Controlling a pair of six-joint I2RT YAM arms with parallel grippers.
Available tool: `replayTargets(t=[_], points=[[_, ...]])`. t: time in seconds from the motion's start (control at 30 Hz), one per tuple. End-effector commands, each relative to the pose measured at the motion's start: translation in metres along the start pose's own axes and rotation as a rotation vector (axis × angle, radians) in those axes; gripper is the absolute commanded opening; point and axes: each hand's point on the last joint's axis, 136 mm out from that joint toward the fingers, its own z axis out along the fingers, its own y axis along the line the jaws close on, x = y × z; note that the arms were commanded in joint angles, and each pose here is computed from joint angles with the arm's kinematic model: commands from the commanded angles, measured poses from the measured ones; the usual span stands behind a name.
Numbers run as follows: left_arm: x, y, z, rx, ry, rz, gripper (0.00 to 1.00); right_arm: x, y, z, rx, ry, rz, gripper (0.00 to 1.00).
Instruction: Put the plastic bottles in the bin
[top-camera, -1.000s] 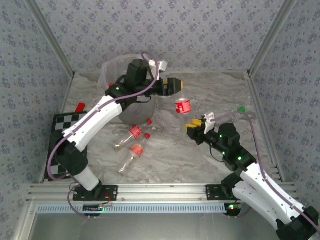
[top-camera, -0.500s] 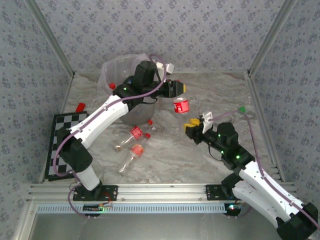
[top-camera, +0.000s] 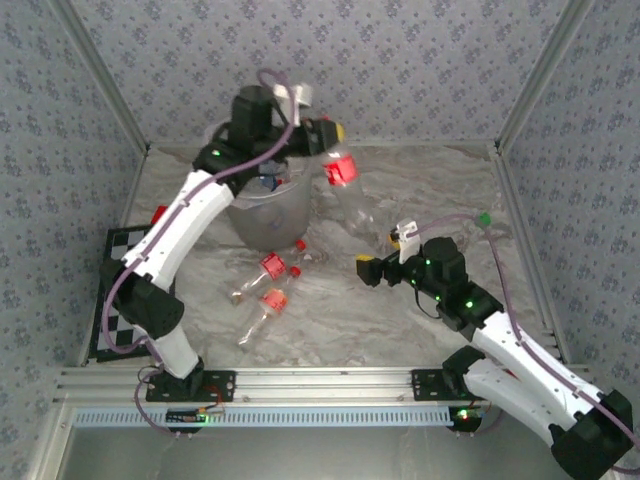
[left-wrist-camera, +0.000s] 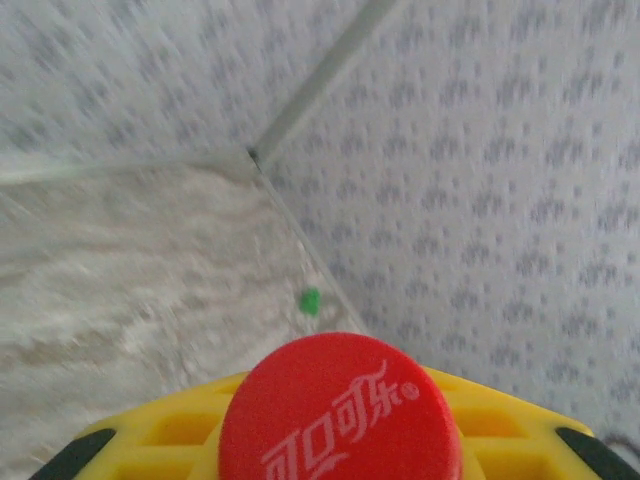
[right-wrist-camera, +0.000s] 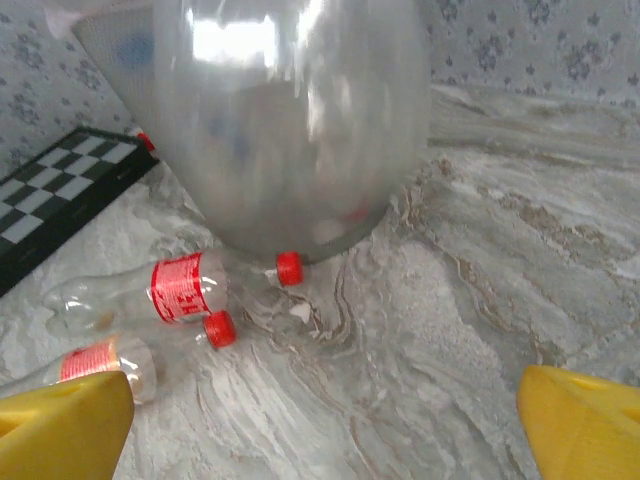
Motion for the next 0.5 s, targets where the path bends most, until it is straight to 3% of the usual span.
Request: replayTargets(t=[0.0,0.2,0.37,0.47], points=[[-0.073,-0.022,-0.058,0.051,-0.199,0.051,0.02,0.004,-0.004,0.001,0.027,0.024,-0.001,1.00],[-0.133,0.012,-0.118,-0.064,-0.415,0.111,0.00,0.008,-0.004,0.006,0.021,0.030,0.009,1.00],[-0.158,0.053,-0.154,-0.188,-0.513,0.120,0.00,0.010,-0.004,0.007,0.020,0.043,0.007,1.00],[-0.156,0.092,-0.163,-0.358,-0.541,0.165,0.00,0.013,-0.005,0.007,0.024,0.052,0.004,1.00]])
